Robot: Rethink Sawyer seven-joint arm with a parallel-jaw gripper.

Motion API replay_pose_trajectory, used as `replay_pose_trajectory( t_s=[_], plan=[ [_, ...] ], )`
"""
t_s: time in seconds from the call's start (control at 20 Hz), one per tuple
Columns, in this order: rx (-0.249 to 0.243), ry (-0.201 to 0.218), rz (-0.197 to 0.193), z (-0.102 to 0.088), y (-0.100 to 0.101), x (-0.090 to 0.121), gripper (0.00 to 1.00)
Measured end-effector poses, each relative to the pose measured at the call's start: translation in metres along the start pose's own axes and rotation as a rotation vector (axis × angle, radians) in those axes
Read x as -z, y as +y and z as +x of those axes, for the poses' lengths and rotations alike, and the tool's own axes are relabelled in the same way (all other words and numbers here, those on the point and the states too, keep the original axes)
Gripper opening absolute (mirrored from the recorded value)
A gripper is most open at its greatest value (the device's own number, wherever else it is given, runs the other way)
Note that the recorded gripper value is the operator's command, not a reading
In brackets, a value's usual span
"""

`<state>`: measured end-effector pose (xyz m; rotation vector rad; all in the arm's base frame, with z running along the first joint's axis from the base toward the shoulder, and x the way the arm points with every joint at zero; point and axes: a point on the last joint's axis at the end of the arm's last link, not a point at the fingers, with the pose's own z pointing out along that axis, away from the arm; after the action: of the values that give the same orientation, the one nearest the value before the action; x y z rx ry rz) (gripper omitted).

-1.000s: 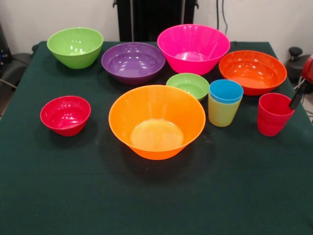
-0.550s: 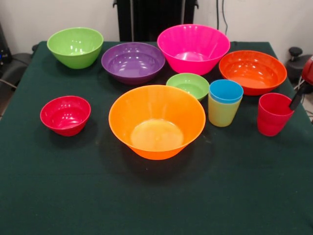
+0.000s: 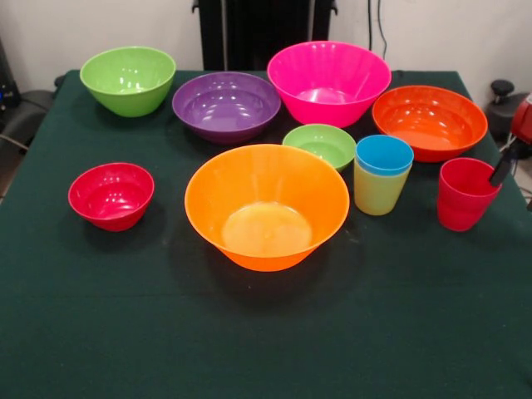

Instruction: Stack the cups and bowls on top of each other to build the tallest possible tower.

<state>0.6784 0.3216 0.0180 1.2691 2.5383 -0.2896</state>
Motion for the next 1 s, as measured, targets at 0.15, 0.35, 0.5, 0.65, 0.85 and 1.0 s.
replay_pose_trajectory(
  t_s=[0.15, 0.35, 0.5, 0.65, 0.85, 1.0],
  plan=[
    [0.001, 0.000, 0.002, 0.001, -0.001, -0.001, 1.00],
    [0.002, -0.003, 0.002, 0.003, -0.003, -0.003, 1.00],
    [0.001, -0.007, 0.004, 0.003, -0.006, -0.006, 1.00],
    [-0.002, -0.012, 0.007, 0.002, -0.011, -0.009, 1.00],
    [-0.007, -0.018, 0.012, 0.001, -0.017, -0.014, 1.00],
    [-0.012, -0.023, 0.016, 0.000, -0.023, -0.018, 1.00]
  ],
)
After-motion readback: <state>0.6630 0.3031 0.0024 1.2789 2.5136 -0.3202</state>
